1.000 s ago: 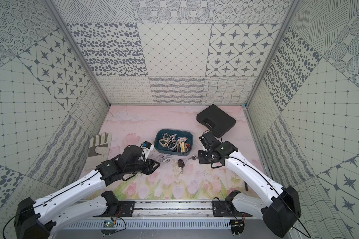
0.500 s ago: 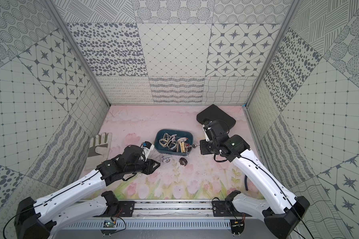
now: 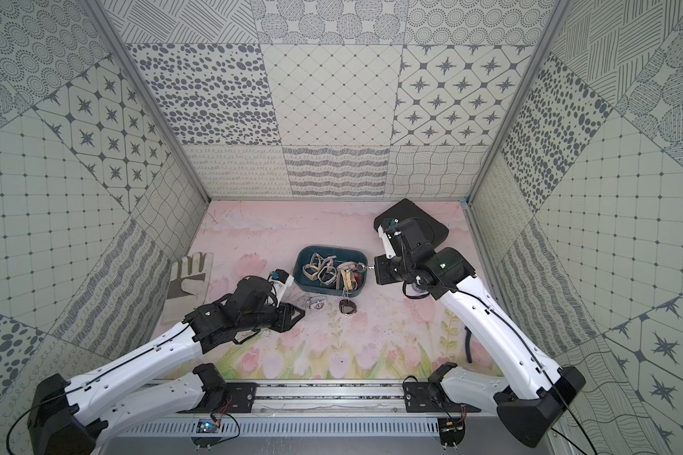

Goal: Put the watch into the storage box
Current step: Place the watch in the storage box.

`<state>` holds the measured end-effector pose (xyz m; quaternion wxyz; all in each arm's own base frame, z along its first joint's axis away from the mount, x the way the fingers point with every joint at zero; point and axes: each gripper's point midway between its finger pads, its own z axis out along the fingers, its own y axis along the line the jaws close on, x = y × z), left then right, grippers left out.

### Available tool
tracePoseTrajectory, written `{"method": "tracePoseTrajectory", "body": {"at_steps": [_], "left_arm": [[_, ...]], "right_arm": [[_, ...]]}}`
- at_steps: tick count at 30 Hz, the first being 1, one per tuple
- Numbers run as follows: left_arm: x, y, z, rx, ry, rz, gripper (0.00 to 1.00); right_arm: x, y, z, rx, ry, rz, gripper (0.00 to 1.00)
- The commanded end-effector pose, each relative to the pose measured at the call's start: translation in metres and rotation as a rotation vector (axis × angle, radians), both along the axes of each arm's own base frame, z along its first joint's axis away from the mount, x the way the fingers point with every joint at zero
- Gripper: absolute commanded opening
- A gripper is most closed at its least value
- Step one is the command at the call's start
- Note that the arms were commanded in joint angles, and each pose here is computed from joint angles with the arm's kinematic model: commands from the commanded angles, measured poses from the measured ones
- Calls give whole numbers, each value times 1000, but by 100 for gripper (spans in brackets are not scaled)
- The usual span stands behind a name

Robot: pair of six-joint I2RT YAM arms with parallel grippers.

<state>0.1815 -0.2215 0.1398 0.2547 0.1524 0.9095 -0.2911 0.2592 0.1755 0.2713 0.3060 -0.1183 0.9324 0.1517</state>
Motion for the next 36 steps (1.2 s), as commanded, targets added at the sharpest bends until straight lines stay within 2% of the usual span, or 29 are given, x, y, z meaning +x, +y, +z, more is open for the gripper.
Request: {"method": "tracePoseTrajectory", "body": {"at_steps": [1, 8, 12, 22, 29, 36], "left_arm": [[4, 0, 8, -7, -28, 9, 42], [4, 2, 10, -12, -32, 18, 42], [3, 3, 9, -10, -35, 20, 42], [4, 4, 6, -3, -34, 26, 42], [4, 5, 4, 3, -32, 30, 42], [6, 4, 0, 14, -24, 36, 44]], "right_arm": [[20, 19, 18, 47, -67, 42, 0], [49, 55, 29, 150, -61, 109, 0], [63, 75, 20, 197, -19, 151, 0], [99, 120, -58, 255, 124, 203, 0], [127, 108, -128, 191, 219, 151, 0], [137, 81, -163, 115, 244, 99, 0]]}}
